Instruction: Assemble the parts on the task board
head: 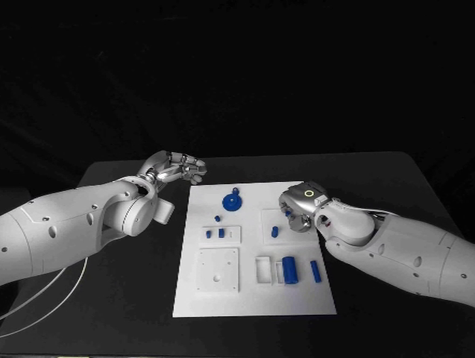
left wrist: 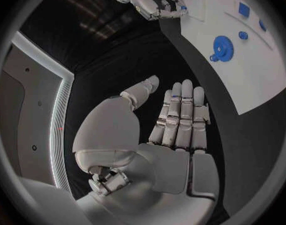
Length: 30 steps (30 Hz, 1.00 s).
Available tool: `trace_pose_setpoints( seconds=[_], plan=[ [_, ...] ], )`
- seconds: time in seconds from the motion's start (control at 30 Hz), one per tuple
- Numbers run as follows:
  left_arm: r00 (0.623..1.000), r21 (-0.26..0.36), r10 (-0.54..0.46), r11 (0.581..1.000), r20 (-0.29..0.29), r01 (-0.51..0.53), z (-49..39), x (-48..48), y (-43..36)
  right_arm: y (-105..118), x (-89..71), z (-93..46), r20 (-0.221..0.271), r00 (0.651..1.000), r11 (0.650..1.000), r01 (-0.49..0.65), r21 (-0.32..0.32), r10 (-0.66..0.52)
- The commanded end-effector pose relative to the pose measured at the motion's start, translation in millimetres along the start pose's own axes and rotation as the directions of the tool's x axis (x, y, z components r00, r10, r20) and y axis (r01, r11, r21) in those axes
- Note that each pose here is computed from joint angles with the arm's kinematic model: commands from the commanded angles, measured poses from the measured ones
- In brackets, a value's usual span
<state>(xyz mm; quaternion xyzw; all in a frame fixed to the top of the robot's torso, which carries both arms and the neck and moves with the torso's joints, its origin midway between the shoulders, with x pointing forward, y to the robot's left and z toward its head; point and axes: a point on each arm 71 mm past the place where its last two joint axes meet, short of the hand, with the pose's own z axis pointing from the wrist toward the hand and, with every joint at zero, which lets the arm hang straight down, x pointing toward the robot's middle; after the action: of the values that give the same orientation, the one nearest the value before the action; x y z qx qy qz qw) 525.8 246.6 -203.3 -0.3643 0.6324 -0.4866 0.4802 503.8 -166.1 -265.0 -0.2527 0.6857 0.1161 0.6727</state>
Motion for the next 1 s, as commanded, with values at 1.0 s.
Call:
trace_pose_setpoints(
  seconds=[1.0],
  plan=[
    [1.000,0.004,0.002,1.000,0.015,-0.002,8.2,-2.2,0.6,44,-66.5,-3.5,0.118,0.978,0.980,-0.161,-0.116,0.174]
  ],
)
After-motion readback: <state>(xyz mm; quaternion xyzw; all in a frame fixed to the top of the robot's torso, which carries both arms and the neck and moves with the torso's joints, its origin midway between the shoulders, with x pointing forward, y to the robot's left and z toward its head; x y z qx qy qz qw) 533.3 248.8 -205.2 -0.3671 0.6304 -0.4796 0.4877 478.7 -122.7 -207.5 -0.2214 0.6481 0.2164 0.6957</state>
